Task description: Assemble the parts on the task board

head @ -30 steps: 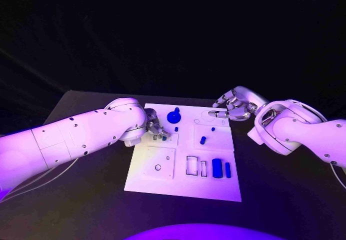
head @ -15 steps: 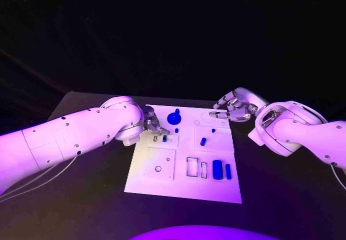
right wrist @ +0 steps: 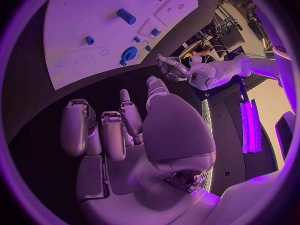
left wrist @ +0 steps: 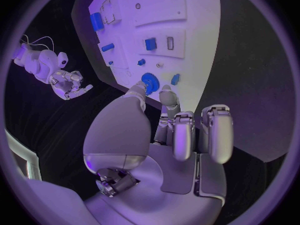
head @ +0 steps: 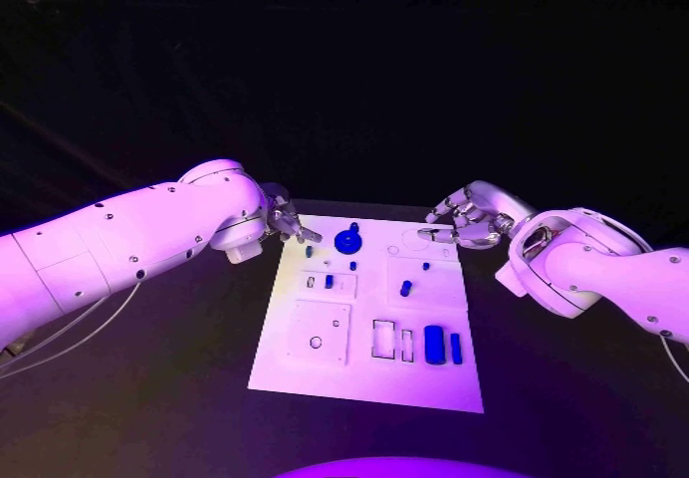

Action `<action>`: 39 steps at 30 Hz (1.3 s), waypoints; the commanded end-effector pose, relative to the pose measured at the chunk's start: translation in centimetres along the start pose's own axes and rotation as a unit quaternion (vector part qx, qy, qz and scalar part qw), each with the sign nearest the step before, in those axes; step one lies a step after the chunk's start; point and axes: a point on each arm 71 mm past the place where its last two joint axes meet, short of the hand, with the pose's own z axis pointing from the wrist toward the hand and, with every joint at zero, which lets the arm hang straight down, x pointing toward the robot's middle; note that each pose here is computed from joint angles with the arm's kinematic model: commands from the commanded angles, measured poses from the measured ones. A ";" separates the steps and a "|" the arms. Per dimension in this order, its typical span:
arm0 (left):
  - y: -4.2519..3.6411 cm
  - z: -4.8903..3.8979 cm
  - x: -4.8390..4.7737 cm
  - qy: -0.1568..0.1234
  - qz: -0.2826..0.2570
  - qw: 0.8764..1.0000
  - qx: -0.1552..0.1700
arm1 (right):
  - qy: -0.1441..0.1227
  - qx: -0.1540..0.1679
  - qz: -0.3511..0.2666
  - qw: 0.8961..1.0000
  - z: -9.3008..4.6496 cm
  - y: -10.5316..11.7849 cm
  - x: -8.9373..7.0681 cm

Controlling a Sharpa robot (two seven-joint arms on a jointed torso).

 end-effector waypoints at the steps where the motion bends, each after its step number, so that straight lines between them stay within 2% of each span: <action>1: -0.29 0.28 -0.25 0.005 0.011 1.000 0.009 | 0.000 -0.005 -0.005 1.000 0.0 0.1 0.1; 6: -0.28 1.00 -0.72 -0.001 0.019 1.000 -0.001 | 0.001 -0.006 -0.005 1.000 0.0 0.2 0.1; 14: -0.40 2.35 -0.77 0.007 0.026 0.999 -0.018 | 0.002 -0.008 -0.004 1.000 0.0 0.3 0.2; 24: -0.35 3.52 -0.33 0.008 0.030 0.999 -0.027 | 0.002 -0.010 -0.004 1.000 0.1 0.4 0.2; 39: -0.35 4.54 0.94 0.040 0.029 0.998 -0.031 | 0.002 -0.011 -0.004 1.000 0.1 0.5 0.3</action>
